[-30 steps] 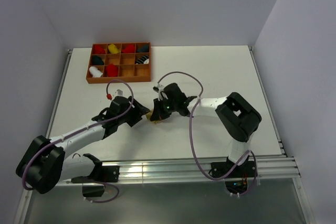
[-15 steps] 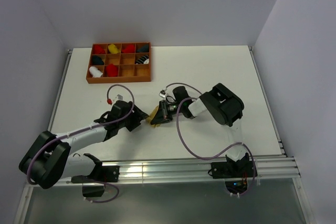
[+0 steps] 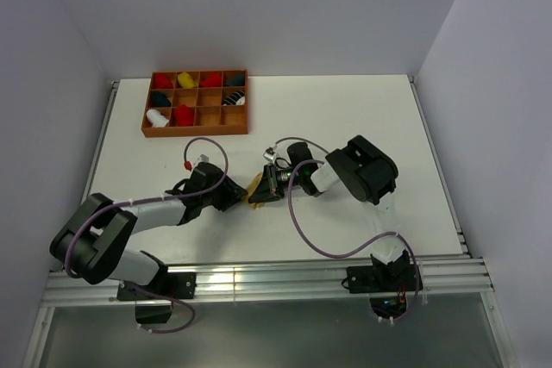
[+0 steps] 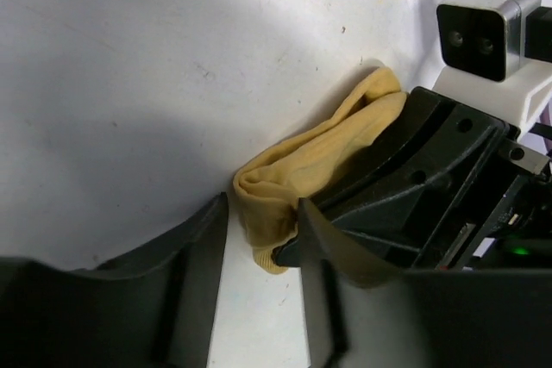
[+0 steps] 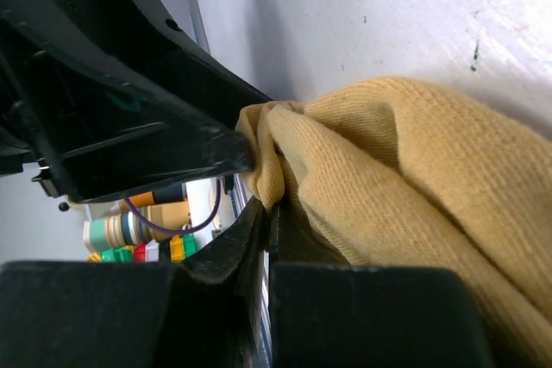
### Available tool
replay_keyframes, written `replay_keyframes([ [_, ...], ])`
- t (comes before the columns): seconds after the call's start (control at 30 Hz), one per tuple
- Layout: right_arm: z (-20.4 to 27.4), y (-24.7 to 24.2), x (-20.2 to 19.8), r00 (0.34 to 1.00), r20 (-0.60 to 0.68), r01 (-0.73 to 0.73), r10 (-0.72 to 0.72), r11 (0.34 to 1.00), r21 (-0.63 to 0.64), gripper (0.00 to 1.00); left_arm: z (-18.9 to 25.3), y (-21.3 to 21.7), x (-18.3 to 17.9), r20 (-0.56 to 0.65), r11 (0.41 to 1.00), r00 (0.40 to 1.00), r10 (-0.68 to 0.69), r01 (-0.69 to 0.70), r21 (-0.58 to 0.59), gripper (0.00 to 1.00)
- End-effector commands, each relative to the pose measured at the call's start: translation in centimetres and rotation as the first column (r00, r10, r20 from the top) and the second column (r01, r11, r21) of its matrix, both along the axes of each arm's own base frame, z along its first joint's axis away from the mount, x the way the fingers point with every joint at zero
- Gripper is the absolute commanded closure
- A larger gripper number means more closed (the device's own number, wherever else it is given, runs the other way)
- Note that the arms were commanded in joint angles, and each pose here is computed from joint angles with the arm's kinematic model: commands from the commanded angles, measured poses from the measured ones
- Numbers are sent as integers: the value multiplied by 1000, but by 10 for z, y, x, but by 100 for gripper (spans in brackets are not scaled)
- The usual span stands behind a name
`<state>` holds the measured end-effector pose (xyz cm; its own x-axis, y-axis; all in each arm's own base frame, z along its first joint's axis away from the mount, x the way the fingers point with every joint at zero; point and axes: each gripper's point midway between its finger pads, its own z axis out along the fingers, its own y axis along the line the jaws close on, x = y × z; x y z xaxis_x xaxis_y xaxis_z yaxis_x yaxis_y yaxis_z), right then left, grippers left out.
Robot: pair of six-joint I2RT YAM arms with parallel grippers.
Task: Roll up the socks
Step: Roll the sock at the center of the board.
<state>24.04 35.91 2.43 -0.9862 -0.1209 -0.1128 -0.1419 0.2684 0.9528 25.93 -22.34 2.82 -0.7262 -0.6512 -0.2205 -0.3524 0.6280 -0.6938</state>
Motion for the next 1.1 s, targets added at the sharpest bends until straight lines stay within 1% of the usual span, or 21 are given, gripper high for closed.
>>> replay_keyframes([
  [0.0,-5,-1,5,1000,8,13,-13,1000,2,100,-5,0,4,-12,1000,1000,0,0,26,60],
  [0.07,-7,-2,6,1000,8,19,-19,1000,-7,100,-10,0,3,-24,1000,1000,-1,2,31,65],
  [0.17,-4,-3,8,998,51,21,-20,1000,-20,99,-16,0,4,-36,999,999,-4,6,43,79],
  [0.23,-4,-4,10,997,67,34,-30,998,-48,98,-21,0,3,-50,998,999,-7,10,58,92],
  [0.27,2,-5,13,993,117,32,-26,998,-51,94,-19,-1,5,-47,998,999,-12,14,54,98],
  [0.3,0,-7,10,994,110,31,-22,996,-82,92,-19,-1,4,-50,998,999,-15,18,60,100],
  [0.33,0,-9,13,990,134,51,-37,993,-107,90,-17,-2,5,-45,998,999,-19,22,59,100],
  [0.37,11,-9,16,978,207,51,-28,993,-108,84,-14,-2,7,-34,997,999,-23,25,67,100],
  [0.4,9,-13,13,978,206,55,-23,987,-149,81,-12,-1,8,-27,997,999,-24,26,76,100],
  [0.43,9,-14,17,967,251,90,-40,977,-193,75,-9,1,6,-29,996,999,-28,30,89,100],
  [0.47,22,-16,21,940,339,103,-29,974,-204,72,-3,-1,8,-21,995,999,-34,36,94,100],
  [0.53,22,-20,13,923,384,123,-5,951,-284,68,2,5,8,-13,988,999,-35,36,148,100],
  [0.57,34,-25,23,882,470,189,-24,933,-306,66,14,-1,14,19,989,999,-43,40,142,100],
  [0.63,36,-29,18,853,521,230,-14,907,-352,65,16,4,11,9,981,999,-47,45,187,100],
  [0.67,48,-31,20,819,574,257,-14,903,-345,65,23,-1,13,21,981,998,-57,52,187,100],
  [0.7,48,-37,26,788,616,316,-23,873,-371,65,25,-1,13,22,980,998,-58,53,194,100],
  [0.83,59,-25,15,683,729,336,37,870,-360,66,30,-8,14,11,979,997,-76,73,190,100],
  [0.87,58,-17,5,659,749,319,68,877,-361,66,31,-9,15,8,979,997,-79,76,190,100],
  [0.9,61,-13,8,631,774,343,56,874,-344,66,31,-10,14,5,979,997,-80,78,190,100],
  [0.93,54,-12,6,625,777,343,72,869,-356,65,31,-11,15,2,978,997,-82,80,192,100],
  [1.07,47,-8,7,550,828,394,105,842,-369,63,31,-12,14,-4,979,997,-80,79,187,100],
])
